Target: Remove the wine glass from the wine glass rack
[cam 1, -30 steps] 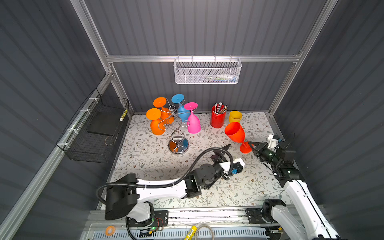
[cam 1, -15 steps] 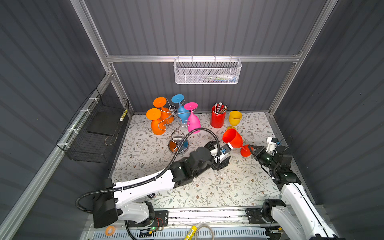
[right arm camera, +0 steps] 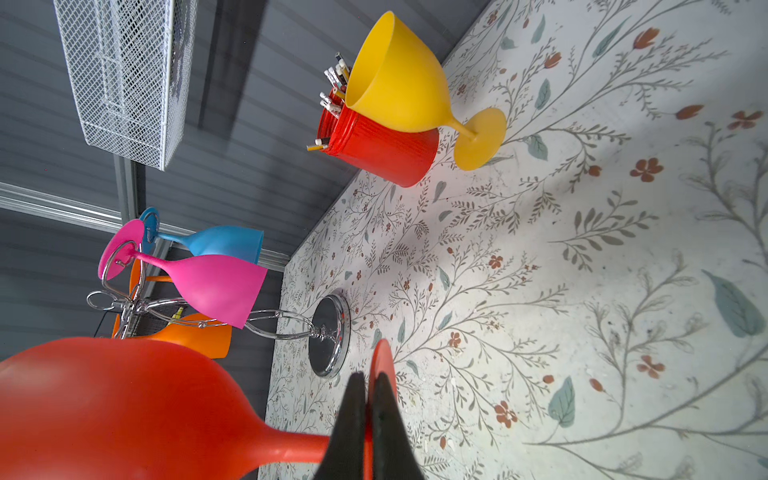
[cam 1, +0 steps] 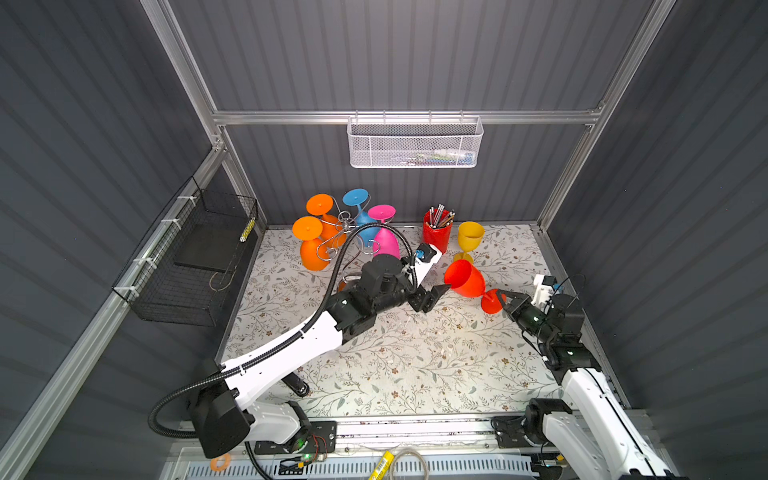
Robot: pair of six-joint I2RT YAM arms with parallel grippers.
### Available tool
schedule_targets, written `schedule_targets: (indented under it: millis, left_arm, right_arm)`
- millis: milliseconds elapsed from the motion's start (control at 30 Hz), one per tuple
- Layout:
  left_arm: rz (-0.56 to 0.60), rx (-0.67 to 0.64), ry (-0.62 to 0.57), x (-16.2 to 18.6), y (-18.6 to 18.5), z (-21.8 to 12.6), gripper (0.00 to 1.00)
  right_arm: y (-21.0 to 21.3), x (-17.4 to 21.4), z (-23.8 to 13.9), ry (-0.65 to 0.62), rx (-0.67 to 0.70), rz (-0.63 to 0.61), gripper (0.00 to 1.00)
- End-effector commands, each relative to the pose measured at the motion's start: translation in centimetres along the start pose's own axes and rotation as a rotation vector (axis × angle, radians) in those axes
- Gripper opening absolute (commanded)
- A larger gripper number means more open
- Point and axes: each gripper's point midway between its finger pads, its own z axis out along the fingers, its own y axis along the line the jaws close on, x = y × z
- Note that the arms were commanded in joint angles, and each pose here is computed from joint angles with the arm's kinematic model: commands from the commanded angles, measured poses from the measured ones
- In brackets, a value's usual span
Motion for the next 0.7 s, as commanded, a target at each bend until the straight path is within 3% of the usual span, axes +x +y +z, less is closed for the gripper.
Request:
schedule_targets:
  millis: [0, 367, 667]
  left_arm:
    - [-0.038, 0.133, 0.018, -0.5, -2.2, 0.7, 0.79]
    - [-0.052, 0.287, 0.056, 0.6, -4.3, 3.5, 0.70]
    - [-0.050, 0.304, 0.060, 0.8, -4.5, 3.8, 0.40]
  right_arm:
    - [0.7, -0.5, -0.2, -0.024, -0.027, -0.036, 0.00]
    - [1.2, -0.7, -0.2, -0.023, -0.037, -0.043, 0.00]
    - [0.6, -0.6, 0.2, -0.016, -0.021, -0.036, 0.00]
